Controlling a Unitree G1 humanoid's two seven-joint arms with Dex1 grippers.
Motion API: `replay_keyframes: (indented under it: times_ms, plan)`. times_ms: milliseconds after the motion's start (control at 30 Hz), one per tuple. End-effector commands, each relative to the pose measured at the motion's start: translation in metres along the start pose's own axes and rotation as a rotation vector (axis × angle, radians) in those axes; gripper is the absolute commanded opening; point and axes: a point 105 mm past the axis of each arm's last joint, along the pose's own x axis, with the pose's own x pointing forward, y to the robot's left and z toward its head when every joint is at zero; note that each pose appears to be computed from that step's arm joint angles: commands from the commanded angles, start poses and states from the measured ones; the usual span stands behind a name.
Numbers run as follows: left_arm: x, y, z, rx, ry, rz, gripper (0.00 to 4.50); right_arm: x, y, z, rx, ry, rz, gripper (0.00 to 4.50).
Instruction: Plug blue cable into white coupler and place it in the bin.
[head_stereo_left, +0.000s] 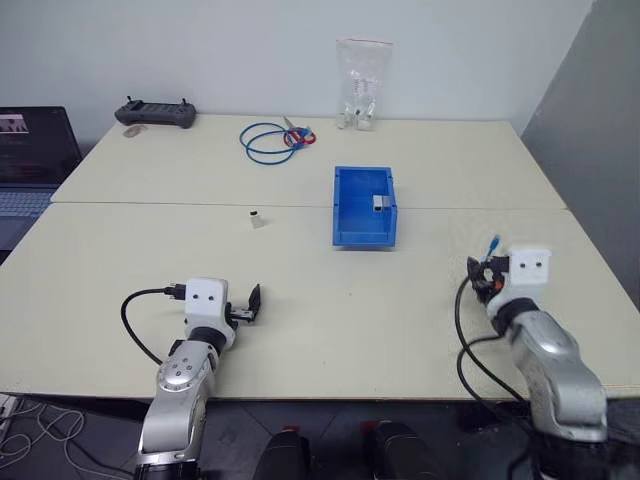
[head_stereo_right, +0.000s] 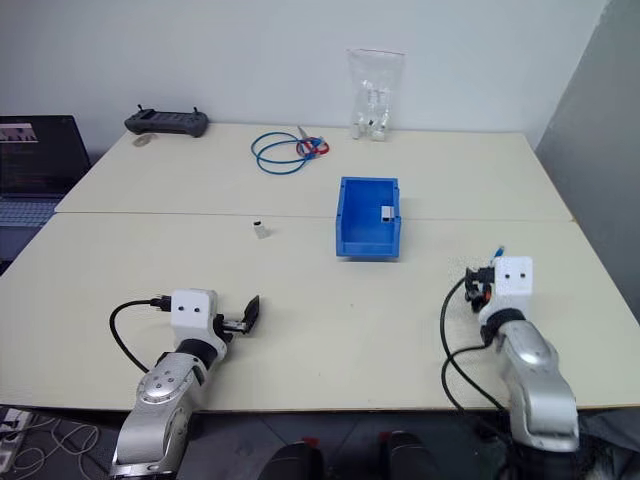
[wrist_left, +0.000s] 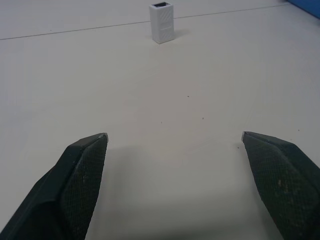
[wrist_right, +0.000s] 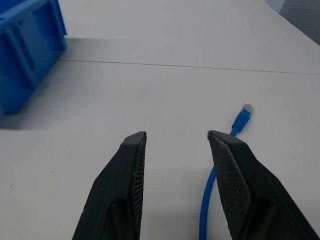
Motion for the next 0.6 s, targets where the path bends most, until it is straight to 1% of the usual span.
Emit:
replay_keyframes:
  times_ms: [33, 267, 467, 600]
  plan:
    - [0.001, 0.001, 0.014, 0.007, -0.050, -0.001, 4.50, 0.006, -0.016, 0.006, 0.019, -0.024, -0.093, 2.07]
    - [0.002, 0.007, 0.018, 0.000, -0.058, 0.015, 4.50, 0.006, -0.021, 0.002, 0.014, -0.003, -0.128, 2.07]
    - [0.011, 0.002, 0.034, 0.042, -0.089, -0.084, 4.50, 0.003, -0.024, 0.005, -0.011, -0.011, -0.127, 2.07]
    - [0.020, 0.000, 0.048, 0.088, -0.118, -0.138, 4.50, 0.004, -0.026, 0.013, -0.016, -0.022, -0.131, 2.07]
